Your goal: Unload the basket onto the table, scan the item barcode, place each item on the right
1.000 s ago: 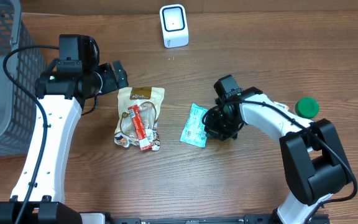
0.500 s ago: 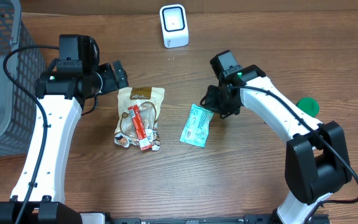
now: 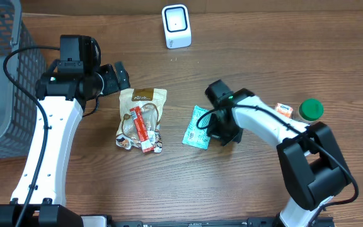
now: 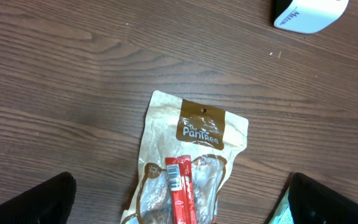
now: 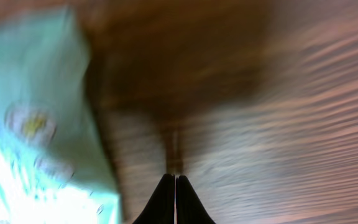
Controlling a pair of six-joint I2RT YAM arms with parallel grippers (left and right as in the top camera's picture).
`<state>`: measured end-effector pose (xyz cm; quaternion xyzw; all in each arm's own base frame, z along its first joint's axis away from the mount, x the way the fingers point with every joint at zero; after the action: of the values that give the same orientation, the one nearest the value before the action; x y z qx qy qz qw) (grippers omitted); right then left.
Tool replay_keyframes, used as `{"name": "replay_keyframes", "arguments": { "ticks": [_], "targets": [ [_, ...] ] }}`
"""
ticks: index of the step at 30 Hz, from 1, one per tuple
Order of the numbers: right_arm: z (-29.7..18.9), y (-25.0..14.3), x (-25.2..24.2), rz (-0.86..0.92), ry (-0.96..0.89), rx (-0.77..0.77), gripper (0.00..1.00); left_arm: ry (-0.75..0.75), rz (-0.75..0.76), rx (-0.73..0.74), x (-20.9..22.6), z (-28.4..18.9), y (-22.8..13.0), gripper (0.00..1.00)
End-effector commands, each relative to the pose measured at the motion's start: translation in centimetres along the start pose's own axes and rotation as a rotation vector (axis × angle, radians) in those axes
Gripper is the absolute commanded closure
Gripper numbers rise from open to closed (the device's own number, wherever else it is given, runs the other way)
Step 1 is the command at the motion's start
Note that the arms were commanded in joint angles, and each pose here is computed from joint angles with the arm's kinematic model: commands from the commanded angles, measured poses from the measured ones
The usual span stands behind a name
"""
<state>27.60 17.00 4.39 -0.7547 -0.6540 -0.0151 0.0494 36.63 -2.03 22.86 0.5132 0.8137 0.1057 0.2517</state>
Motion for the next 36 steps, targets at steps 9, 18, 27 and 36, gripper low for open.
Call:
{"name": "replay_keyframes", "arguments": {
  "ticks": [9, 18, 27, 36],
  "targets": [
    [-0.5, -1.2, 7.1, -0.088, 0.251, -0.027, 0.96, -0.004, 0.026, -0.016, -0.1, -0.4, 0.3, 0.00],
    [-10.0, 3.7, 6.9, -0.257, 0.326, -0.098, 0.68, -0.004, 0.026, -0.016, -0.1, -0.4, 0.3, 0.00],
    [-8.7, 5.6, 1.7, -0.233, 0.239, -0.087, 0.57, -0.004, 0.026, -0.016, -0.1, -0.4, 0.3, 0.00],
    [-4.6, 4.8, 1.6, -0.244, 0.269, -0.077, 0.57, -0.004, 0.026, -0.016, -0.1, -0.4, 0.3, 0.00]
  ]
}}
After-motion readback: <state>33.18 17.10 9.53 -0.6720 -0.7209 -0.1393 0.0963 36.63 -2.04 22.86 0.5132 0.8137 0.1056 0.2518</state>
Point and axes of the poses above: each gripper's point midway between its finger pads, its own z axis out along the fingers, its own x axis along the line the jaws close on, y = z × x, the point moved 4 cm from there along -z, back along the fingers, and after that the axes turned 8 degrees about -z, right-handed, at the moved point
